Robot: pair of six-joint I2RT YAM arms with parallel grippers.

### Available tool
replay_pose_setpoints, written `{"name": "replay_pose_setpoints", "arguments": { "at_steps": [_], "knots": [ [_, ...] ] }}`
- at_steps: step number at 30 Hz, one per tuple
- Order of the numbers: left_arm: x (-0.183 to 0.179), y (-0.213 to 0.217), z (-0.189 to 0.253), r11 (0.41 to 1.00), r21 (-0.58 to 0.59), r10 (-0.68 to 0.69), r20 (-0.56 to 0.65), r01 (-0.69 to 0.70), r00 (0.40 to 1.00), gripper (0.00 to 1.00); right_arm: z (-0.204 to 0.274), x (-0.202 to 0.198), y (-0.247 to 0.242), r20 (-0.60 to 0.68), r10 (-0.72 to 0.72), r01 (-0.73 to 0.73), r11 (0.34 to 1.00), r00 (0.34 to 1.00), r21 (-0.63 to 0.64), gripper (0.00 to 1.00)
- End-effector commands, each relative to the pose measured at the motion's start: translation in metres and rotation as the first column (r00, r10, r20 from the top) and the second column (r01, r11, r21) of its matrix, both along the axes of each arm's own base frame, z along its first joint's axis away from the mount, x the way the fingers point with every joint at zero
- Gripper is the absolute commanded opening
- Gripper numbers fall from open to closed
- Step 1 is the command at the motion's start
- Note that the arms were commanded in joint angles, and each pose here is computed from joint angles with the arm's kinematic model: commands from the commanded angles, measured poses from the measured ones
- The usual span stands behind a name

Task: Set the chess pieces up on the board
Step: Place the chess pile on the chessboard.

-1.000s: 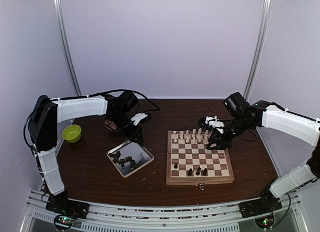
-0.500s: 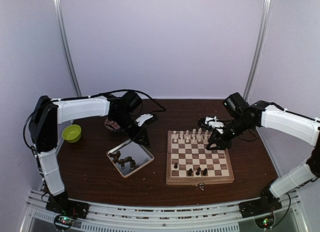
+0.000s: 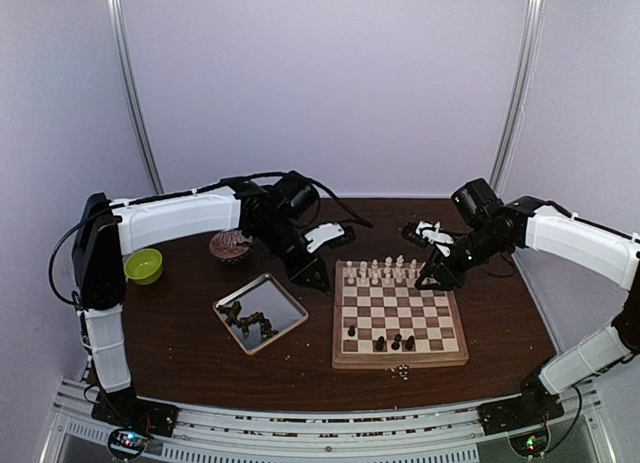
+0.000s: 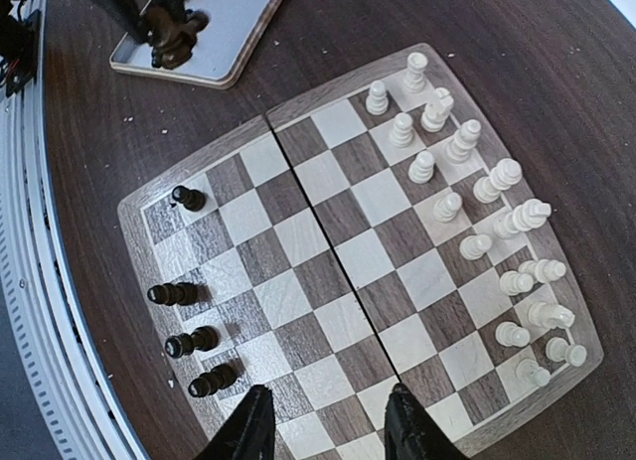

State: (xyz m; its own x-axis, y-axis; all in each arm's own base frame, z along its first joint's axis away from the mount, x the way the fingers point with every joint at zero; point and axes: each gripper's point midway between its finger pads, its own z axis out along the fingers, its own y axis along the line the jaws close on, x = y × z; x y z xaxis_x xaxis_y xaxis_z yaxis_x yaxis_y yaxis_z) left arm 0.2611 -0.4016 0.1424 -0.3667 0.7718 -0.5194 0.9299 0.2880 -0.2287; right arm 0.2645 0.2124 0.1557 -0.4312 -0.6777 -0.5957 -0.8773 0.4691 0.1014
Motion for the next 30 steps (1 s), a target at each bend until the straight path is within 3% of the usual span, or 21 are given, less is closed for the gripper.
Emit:
{"name": "replay_pose_setpoints", "arguments": {
  "at_steps": [1, 10, 25, 30],
  "knots": [
    [-0.001, -0.016, -0.009, 0.991, 0.082, -0.116, 0.088, 0.109, 0.989, 0.12, 0.011, 0.020, -0.006, 0.014, -0.084, 0.084, 0.996, 0.996, 0.033, 0.39],
    [-0.006, -0.041, -0.035, 0.968, 0.178, -0.202, 0.142, 0.176, 0.969, 0.13, 0.006, 0.030, -0.018, -0.007, -0.136, 0.136, 0.990, 0.991, 0.029, 0.39],
    [0.000, -0.075, -0.064, 0.975, 0.157, -0.171, 0.084, 0.156, 0.982, 0.14, -0.001, 0.031, -0.023, -0.021, -0.143, 0.143, 0.990, 0.990, 0.012, 0.40],
    [0.002, -0.081, -0.072, 0.978, 0.155, -0.155, 0.070, 0.142, 0.985, 0.22, -0.001, 0.032, -0.023, -0.021, -0.146, 0.146, 0.989, 0.989, 0.012, 0.40]
  ]
}}
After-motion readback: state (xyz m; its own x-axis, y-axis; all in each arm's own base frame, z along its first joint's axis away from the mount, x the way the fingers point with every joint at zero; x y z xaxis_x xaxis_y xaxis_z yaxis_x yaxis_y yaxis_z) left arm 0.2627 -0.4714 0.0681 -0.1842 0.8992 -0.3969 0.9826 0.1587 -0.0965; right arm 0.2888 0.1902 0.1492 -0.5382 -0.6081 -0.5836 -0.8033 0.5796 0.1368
